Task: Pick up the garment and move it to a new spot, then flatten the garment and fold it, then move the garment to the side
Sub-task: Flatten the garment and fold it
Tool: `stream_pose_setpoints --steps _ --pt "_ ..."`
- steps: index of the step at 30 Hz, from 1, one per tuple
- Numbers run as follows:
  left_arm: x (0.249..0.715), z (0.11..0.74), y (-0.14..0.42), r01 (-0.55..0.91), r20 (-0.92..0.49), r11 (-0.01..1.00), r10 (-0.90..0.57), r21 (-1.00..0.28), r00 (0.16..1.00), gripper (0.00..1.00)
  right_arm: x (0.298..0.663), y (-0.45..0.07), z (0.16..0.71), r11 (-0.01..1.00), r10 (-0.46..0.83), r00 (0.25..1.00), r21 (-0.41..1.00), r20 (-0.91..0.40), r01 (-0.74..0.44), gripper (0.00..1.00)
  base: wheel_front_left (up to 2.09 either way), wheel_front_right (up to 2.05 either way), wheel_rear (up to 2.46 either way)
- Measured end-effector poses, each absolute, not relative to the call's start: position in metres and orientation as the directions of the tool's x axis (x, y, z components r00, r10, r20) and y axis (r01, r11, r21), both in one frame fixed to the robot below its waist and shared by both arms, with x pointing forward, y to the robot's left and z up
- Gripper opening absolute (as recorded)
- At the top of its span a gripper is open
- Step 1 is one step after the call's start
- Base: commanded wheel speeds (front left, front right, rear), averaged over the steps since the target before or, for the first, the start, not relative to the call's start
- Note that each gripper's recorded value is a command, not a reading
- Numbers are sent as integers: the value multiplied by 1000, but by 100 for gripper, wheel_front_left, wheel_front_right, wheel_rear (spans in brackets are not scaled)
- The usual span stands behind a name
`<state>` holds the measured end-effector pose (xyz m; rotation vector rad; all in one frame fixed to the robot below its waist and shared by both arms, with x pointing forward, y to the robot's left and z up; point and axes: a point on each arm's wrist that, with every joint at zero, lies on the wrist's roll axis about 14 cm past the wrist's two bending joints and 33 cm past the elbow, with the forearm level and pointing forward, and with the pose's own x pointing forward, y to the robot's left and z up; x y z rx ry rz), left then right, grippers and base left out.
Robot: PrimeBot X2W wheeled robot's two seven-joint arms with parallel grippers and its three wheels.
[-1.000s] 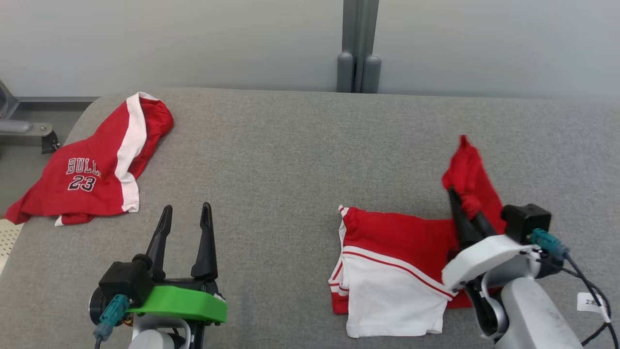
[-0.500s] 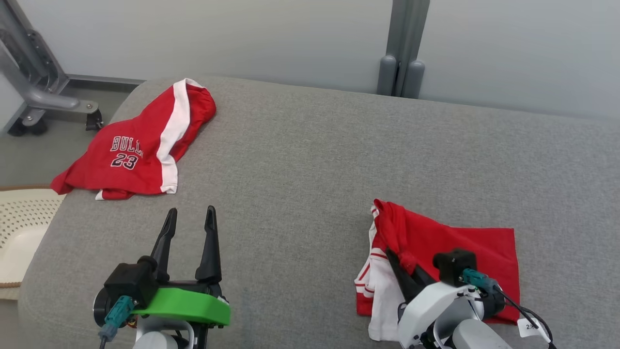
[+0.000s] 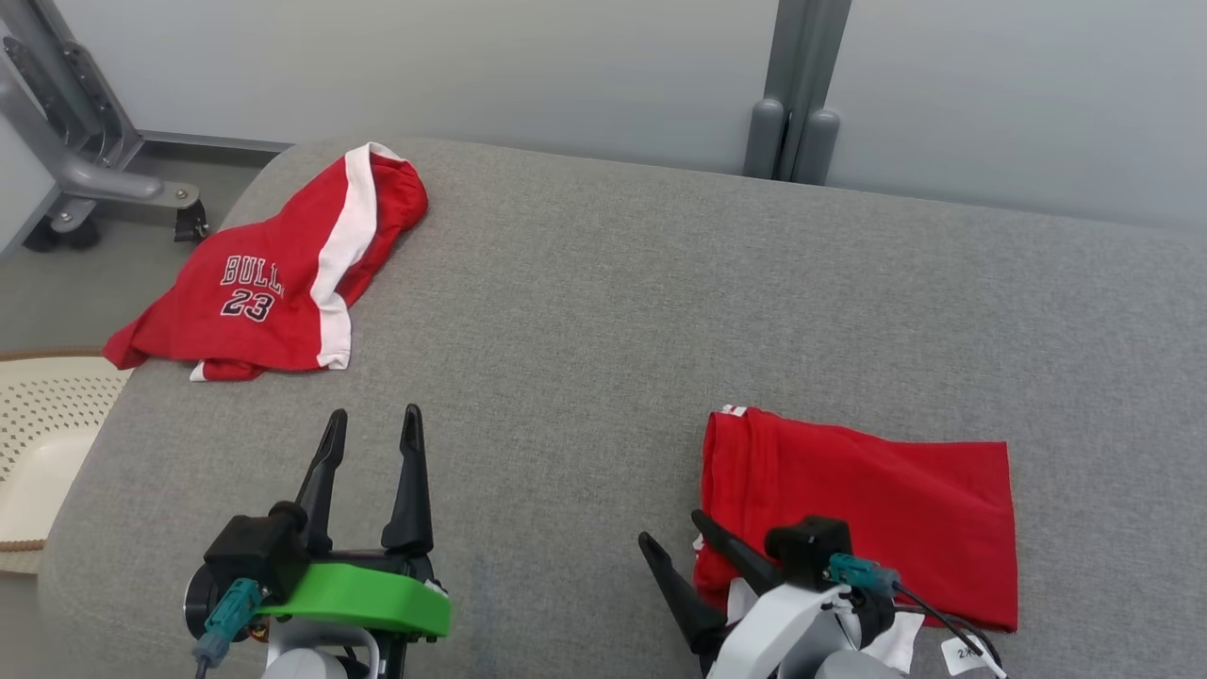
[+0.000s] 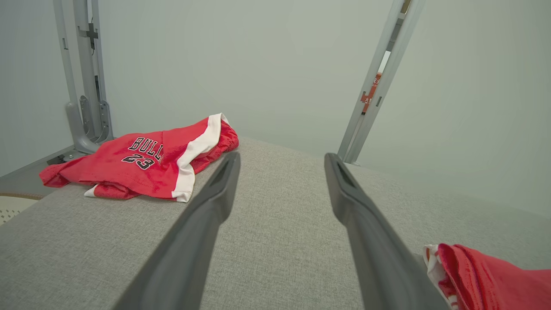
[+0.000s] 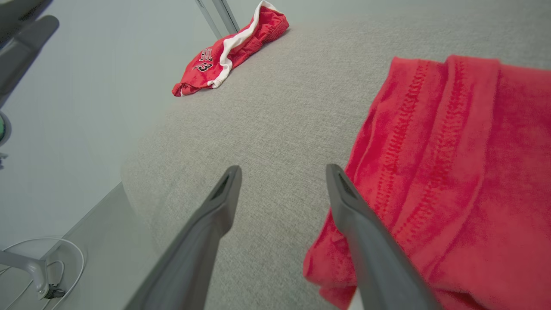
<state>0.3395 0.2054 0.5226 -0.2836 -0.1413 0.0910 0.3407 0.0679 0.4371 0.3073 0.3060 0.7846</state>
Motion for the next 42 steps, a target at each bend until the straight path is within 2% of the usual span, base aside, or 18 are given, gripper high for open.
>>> stream_pose_setpoints --steps 2,6,11,14,21,25,29,42 --pt "341 523 204 -63 128 956 103 -285 986 100 342 70 443 662 732 667 374 -137 -650 100 0 0 0" --pt "345 526 197 -41 136 957 82 -286 987 100 364 54 459 703 688 720 327 -91 -631 100 0 0 0" --pt "352 530 186 0 152 958 46 -286 987 100 403 -8 486 818 563 826 153 -14 -555 100 0 0 0" --pt "358 536 178 25 167 958 24 -286 986 100 413 -42 509 867 494 868 42 57 -497 100 0 0 0" --pt "369 539 164 55 174 958 -6 -280 985 100 401 -111 529 947 322 938 -54 132 -317 100 0 0 0" --pt "371 540 152 85 179 958 -35 -276 983 100 390 -131 545 964 262 947 -96 187 -247 100 0 0 0" --pt "369 536 139 115 169 959 -72 -258 983 100 376 -146 547 979 202 959 -76 199 -190 100 0 0 0" --pt "365 534 128 142 161 957 -103 -254 982 100 371 -146 550 982 189 959 -56 211 -181 100 0 0 0"
